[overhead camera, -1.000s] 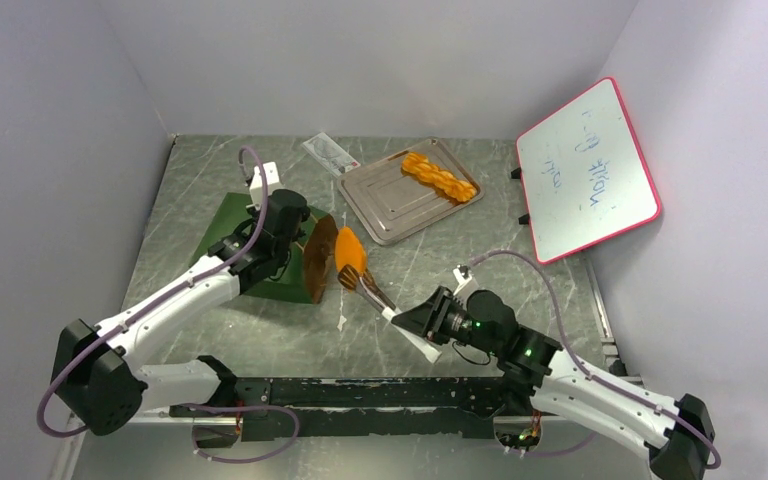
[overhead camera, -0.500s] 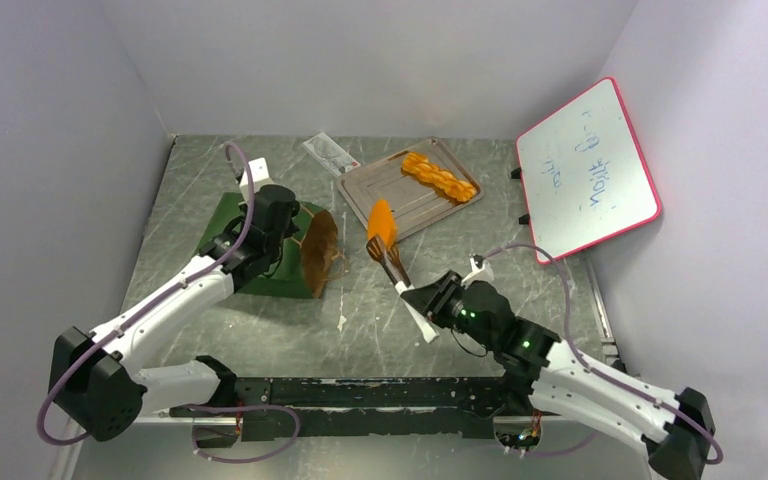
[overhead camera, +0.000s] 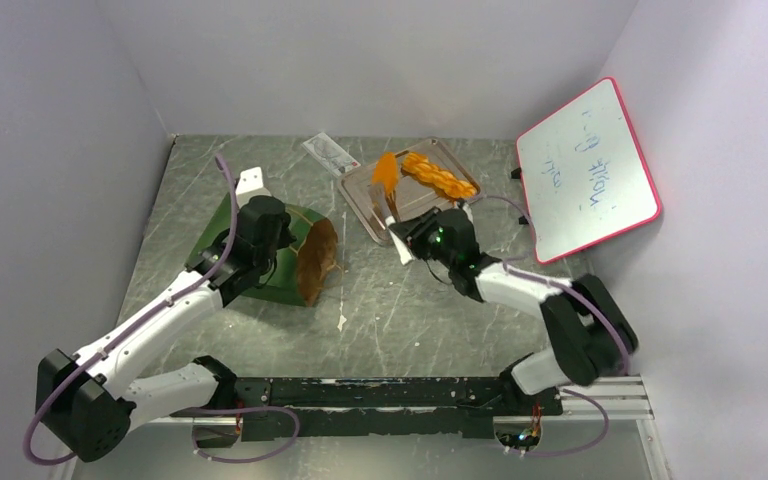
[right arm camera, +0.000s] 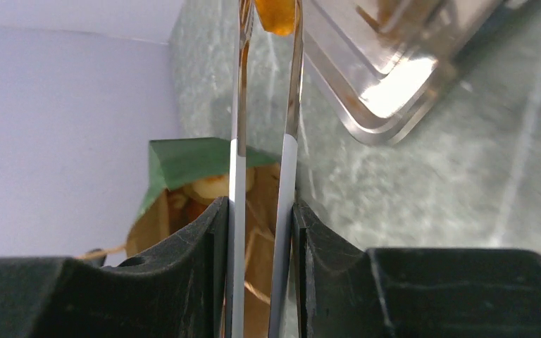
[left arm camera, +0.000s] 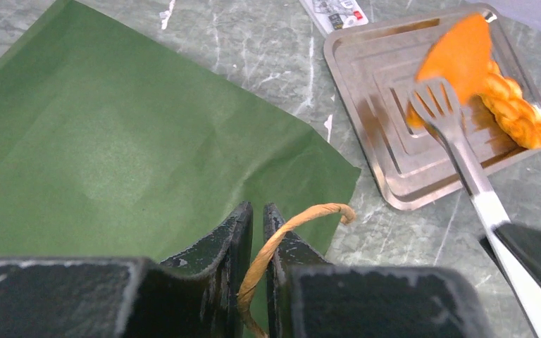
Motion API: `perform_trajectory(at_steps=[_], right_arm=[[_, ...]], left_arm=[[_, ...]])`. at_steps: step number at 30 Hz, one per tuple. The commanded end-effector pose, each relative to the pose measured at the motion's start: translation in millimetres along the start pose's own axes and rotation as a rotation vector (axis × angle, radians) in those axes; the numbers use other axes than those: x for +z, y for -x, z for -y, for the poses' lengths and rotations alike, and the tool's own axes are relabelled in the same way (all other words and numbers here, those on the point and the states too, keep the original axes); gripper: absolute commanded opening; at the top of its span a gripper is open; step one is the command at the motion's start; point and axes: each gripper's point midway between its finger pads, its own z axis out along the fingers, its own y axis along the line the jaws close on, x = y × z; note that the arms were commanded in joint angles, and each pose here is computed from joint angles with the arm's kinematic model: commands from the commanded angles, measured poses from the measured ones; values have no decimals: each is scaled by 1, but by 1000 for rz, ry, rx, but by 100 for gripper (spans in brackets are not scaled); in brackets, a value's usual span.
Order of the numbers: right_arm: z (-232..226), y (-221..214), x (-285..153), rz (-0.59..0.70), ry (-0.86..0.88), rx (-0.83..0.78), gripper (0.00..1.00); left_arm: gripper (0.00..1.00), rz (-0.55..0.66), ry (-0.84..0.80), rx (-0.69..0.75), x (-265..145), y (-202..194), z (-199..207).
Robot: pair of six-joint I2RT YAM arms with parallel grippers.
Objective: Take the fake bread out of the paper bag
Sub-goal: Place the fake bread in the container.
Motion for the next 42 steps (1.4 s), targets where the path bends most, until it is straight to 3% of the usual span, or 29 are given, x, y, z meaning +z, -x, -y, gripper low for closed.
perform_trajectory(at_steps=[1,7,14,20,28,42], right_arm=[[-57,19,29,7,206,73,0],[-54,24,62,5,208,179,5],[-36,19,72,3,175,213,27],[-27,11,71,-23,176,237,36],[-14,17,72,-22,158,257,43],[-10,22,36,10,158,213,44]], left_arm=[[7,-7,-55,-4,-10,-1,10],[7,-12,-73,7,-18,-3,14],[7,-3,-75,11,-21,-3,12],[7,-8,-75,8,-20,-6,11],[7,-4,-74,2,-22,-4,11],[7,9,-54,9,-24,1,10]])
